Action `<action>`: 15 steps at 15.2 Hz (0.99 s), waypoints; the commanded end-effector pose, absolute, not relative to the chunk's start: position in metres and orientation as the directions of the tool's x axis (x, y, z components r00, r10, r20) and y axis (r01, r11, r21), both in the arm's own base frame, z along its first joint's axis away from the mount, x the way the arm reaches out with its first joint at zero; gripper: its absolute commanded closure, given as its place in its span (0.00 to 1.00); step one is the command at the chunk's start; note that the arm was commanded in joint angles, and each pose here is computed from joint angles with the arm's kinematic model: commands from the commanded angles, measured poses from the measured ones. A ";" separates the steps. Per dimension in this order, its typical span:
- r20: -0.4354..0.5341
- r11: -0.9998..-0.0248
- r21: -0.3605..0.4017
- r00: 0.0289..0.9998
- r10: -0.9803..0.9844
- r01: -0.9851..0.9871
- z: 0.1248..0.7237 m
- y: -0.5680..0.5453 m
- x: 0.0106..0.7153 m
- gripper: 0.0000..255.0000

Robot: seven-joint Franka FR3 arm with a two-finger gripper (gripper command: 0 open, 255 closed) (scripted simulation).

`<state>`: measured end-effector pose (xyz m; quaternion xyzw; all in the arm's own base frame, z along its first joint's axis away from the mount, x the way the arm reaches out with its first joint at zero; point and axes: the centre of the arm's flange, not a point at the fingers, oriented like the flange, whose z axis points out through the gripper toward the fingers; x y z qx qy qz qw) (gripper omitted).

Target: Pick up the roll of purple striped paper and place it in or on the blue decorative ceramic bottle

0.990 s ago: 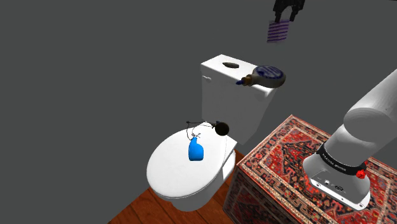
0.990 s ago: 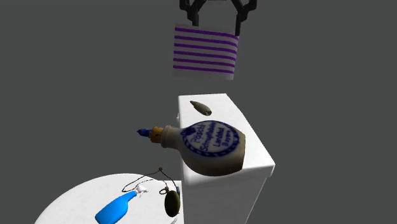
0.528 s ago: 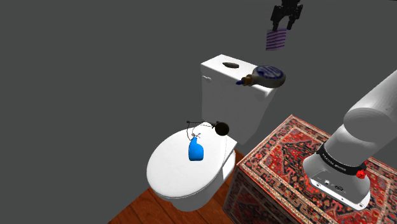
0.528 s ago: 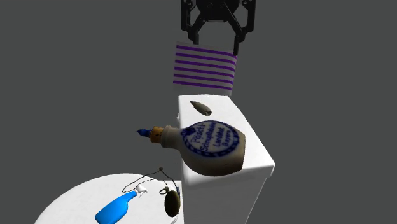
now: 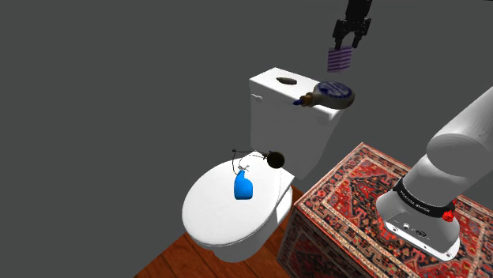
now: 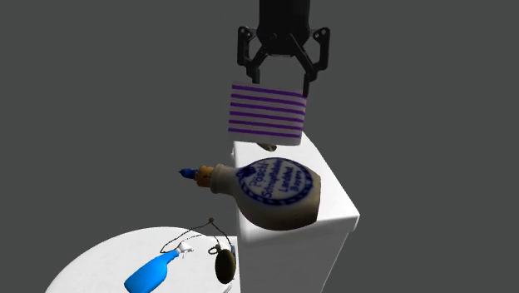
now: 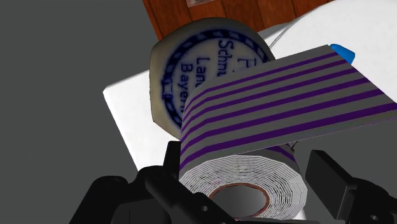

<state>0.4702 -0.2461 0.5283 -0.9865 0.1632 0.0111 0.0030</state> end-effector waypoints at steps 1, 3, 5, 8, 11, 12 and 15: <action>-0.021 -0.947 -0.002 0.947 -0.322 -0.322 0.526 -0.246 0.469 1.00; -0.021 -0.947 -0.002 0.947 -0.322 -0.322 0.526 -0.246 0.469 1.00; -0.021 -0.947 -0.002 0.947 -0.322 -0.322 0.526 -0.246 0.469 1.00; -0.021 -0.947 -0.002 0.947 -0.322 -0.322 0.526 -0.246 0.469 0.00; -0.021 -0.947 -0.002 0.947 -0.322 -0.322 0.526 -0.246 0.469 0.00; -0.021 -0.947 -0.002 0.947 -0.322 -0.322 0.526 -0.246 0.469 0.00; -0.021 -0.947 -0.002 0.947 -0.322 -0.322 0.552 -0.246 0.470 0.00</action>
